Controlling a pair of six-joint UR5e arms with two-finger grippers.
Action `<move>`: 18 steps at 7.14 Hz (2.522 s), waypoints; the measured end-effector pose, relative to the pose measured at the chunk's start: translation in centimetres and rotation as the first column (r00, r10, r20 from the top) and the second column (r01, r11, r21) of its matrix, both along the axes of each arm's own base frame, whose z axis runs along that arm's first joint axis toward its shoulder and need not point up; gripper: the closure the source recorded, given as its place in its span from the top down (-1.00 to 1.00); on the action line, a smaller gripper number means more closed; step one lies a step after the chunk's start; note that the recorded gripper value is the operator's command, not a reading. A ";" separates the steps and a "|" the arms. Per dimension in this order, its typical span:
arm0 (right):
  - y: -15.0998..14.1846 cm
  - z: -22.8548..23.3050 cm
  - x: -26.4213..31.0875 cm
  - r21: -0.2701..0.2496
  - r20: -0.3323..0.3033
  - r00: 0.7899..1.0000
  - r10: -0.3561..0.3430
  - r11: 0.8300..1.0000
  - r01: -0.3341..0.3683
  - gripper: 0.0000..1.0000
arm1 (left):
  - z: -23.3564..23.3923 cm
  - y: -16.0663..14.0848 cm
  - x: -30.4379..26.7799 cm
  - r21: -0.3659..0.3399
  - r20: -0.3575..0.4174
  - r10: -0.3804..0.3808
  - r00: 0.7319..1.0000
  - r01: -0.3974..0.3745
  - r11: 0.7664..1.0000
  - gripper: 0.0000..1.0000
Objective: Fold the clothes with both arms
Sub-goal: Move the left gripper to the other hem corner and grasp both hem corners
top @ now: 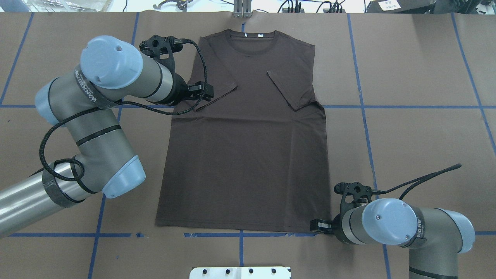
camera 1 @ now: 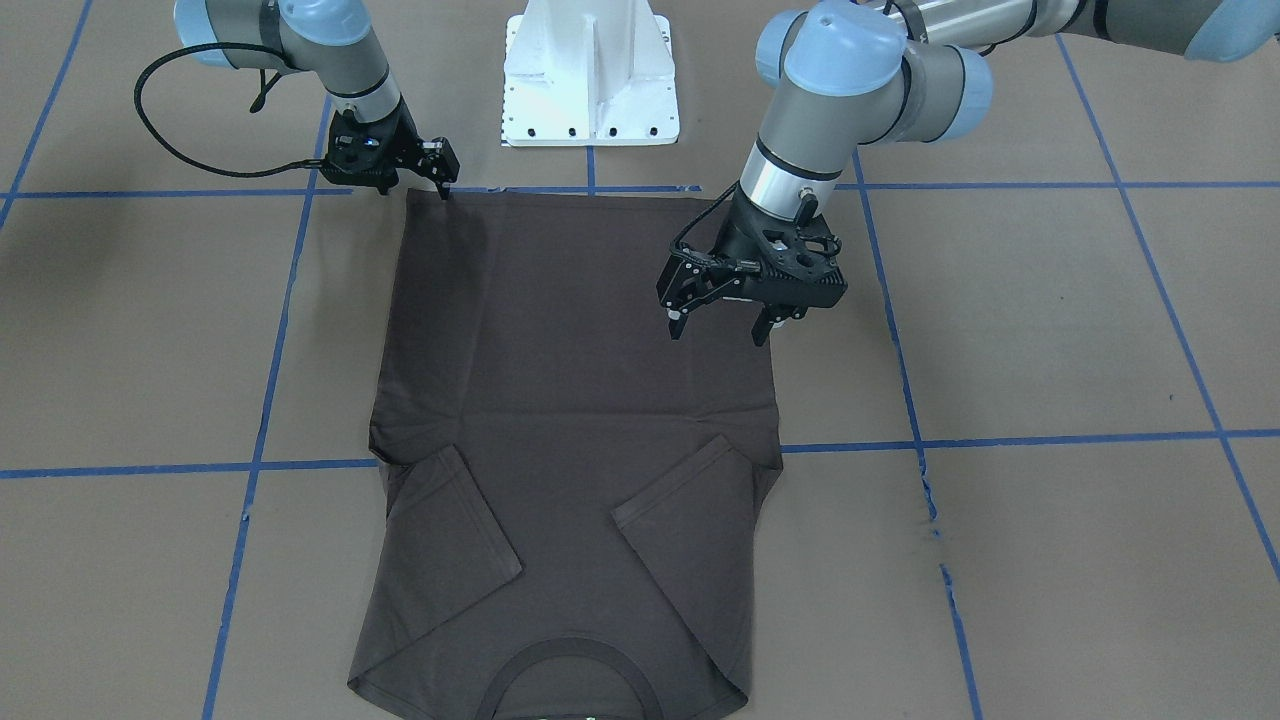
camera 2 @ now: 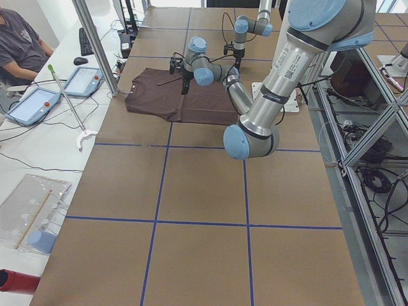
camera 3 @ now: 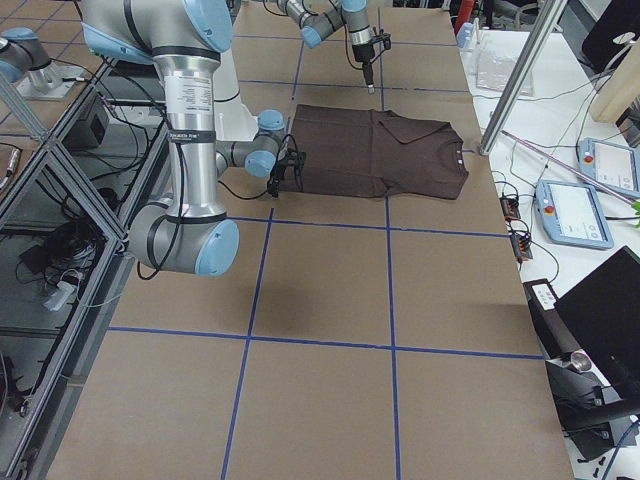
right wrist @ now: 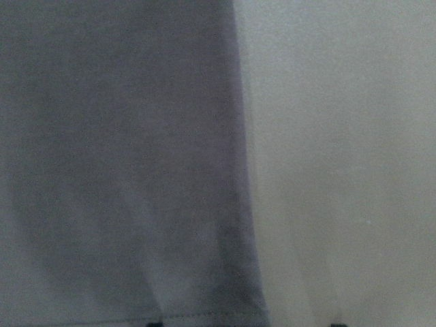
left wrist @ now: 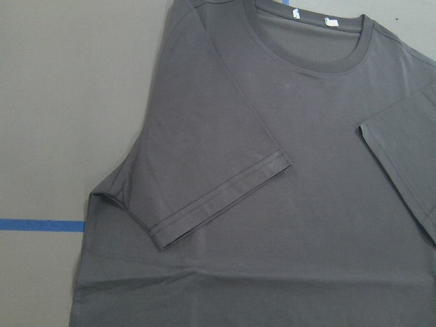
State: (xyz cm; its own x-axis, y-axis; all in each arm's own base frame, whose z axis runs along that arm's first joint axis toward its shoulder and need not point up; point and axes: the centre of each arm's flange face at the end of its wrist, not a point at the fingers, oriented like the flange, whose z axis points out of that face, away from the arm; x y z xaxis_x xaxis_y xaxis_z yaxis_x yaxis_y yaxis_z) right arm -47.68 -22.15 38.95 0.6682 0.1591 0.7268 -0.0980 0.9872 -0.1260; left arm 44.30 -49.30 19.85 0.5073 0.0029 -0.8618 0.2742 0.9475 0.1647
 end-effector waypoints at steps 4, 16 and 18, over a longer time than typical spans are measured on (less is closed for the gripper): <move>-0.7 -0.3 0.4 -0.003 0.006 1.000 0.008 1.000 -0.008 -0.80 | 0.1 -0.2 -0.2 -0.001 0.001 -0.003 1.000 0.003 1.000 1.00; -4.1 -5.8 5.0 0.023 0.123 0.987 0.103 0.994 -0.107 -1.00 | 10.4 22.4 6.5 -0.453 0.063 -0.066 0.996 0.087 0.887 0.93; -4.5 -5.8 5.2 0.025 0.125 0.986 0.113 0.993 -0.117 -1.00 | 11.9 24.0 7.2 -0.476 0.122 -0.076 0.990 0.126 0.870 0.88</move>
